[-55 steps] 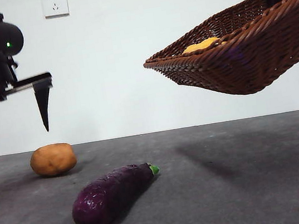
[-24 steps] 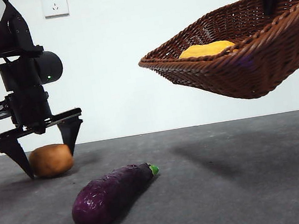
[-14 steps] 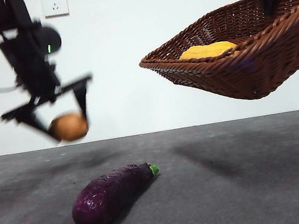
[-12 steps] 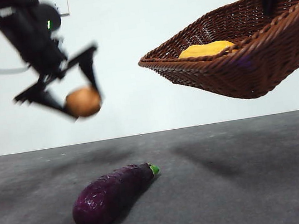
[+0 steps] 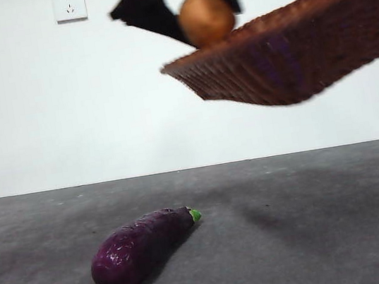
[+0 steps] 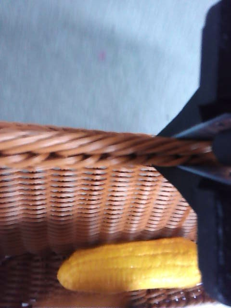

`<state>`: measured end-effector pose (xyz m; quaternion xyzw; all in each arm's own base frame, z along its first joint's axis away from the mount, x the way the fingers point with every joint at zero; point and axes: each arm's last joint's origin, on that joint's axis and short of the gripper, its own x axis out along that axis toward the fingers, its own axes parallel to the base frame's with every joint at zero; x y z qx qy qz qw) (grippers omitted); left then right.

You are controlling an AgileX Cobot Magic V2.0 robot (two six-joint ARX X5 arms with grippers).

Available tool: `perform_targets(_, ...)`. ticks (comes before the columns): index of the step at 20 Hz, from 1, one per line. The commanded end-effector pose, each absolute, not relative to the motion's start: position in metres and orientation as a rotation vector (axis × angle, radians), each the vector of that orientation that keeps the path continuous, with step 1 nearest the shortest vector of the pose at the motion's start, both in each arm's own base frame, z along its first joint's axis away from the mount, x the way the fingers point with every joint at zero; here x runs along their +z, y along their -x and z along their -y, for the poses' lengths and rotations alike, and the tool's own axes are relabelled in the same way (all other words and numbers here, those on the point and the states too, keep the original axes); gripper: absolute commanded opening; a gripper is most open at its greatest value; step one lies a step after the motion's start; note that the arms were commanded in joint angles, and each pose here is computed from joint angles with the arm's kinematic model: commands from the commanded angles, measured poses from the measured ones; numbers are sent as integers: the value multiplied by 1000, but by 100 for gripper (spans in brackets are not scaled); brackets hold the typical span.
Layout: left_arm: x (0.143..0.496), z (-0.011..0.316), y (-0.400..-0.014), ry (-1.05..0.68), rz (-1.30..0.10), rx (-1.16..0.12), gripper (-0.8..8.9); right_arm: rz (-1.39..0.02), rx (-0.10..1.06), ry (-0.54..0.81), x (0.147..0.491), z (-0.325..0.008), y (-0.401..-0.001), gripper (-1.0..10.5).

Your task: Help me put the vegetables on the table into the basket

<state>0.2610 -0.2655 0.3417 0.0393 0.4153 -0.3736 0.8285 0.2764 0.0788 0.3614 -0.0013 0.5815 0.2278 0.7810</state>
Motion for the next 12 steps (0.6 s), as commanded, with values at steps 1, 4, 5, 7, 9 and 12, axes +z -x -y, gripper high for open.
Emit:
perform_targets(1,332,278,-260,-107,-875,-761,-4,-1290,499,-15,358,-79,-275,-8)
perform_targets(4,334,283,-261,-68,-844,-739,-4,-1291,500,-16,358,-79,-275,-8)
perform_targets(5,334,283,-262,-70,-826,-722,-4,-1291,501,-15,358,-79,-275,-8)
perform_targets(7,335,279,-267,-71,-803,-656,8,-1292,504,-18,358,-79,-275,-8)
perform_targets(9,335,277,-271,-31,-806,-635,262,-1292,504,-17,358,-79,-275,-8)
perform_targets(12,338,275,-275,3,-786,-646,445,-1292,503,-17,358,-79,-275,-8)
